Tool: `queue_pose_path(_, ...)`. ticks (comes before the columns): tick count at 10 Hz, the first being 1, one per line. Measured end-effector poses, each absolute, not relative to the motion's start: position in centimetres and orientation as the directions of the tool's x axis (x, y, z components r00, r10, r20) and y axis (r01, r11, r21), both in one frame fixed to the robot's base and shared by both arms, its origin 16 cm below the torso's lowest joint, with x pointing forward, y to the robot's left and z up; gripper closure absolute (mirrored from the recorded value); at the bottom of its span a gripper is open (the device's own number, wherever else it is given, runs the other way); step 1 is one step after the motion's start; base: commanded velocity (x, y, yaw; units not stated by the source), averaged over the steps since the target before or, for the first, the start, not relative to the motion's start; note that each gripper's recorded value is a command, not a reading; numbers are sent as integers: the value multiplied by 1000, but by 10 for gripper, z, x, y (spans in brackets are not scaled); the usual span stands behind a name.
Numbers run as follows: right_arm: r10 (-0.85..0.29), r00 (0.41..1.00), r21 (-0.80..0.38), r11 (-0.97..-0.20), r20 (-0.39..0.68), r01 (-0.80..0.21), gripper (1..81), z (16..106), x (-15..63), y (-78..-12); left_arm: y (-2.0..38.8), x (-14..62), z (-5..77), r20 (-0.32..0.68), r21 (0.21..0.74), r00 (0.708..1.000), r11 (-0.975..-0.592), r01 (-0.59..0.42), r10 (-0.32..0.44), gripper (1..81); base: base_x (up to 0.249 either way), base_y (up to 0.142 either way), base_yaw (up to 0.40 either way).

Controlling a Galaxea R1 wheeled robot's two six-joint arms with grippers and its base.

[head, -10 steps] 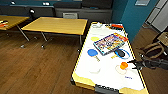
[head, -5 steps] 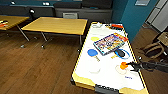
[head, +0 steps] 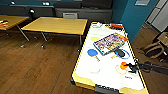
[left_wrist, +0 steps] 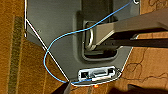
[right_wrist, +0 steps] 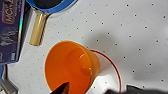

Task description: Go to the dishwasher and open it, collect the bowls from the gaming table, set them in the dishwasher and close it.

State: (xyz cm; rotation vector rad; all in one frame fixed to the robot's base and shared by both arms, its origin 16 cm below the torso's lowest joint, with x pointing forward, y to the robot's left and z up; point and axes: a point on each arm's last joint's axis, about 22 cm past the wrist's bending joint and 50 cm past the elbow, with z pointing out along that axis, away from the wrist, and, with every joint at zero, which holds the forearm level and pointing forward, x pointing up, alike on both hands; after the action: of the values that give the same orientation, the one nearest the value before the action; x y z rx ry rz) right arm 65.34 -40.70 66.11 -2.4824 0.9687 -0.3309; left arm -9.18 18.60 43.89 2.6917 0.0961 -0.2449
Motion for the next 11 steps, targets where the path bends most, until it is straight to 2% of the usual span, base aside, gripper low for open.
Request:
queue_pose_path(2,-696,715,-487,-645,59,-588,10,655,658,-402,187,-92,438,-188,412,982,-905,105,28,10,0,0,0)
queue_pose_path(3,-701,711,-484,-642,56,-594,811,650,657,-399,188,-92,438,-188,410,982,-906,105,28,10,0,0,0)
queue_pose_path(8,-782,622,-489,-555,31,-673,811,637,650,-419,190,-93,437,-191,406,981,-908,104,27,10,0,0,0)
queue_pose_path(11,-759,651,-480,-572,5,-665,811,672,644,-445,180,-90,437,-186,416,982,-903,106,29,10,0,0,0)
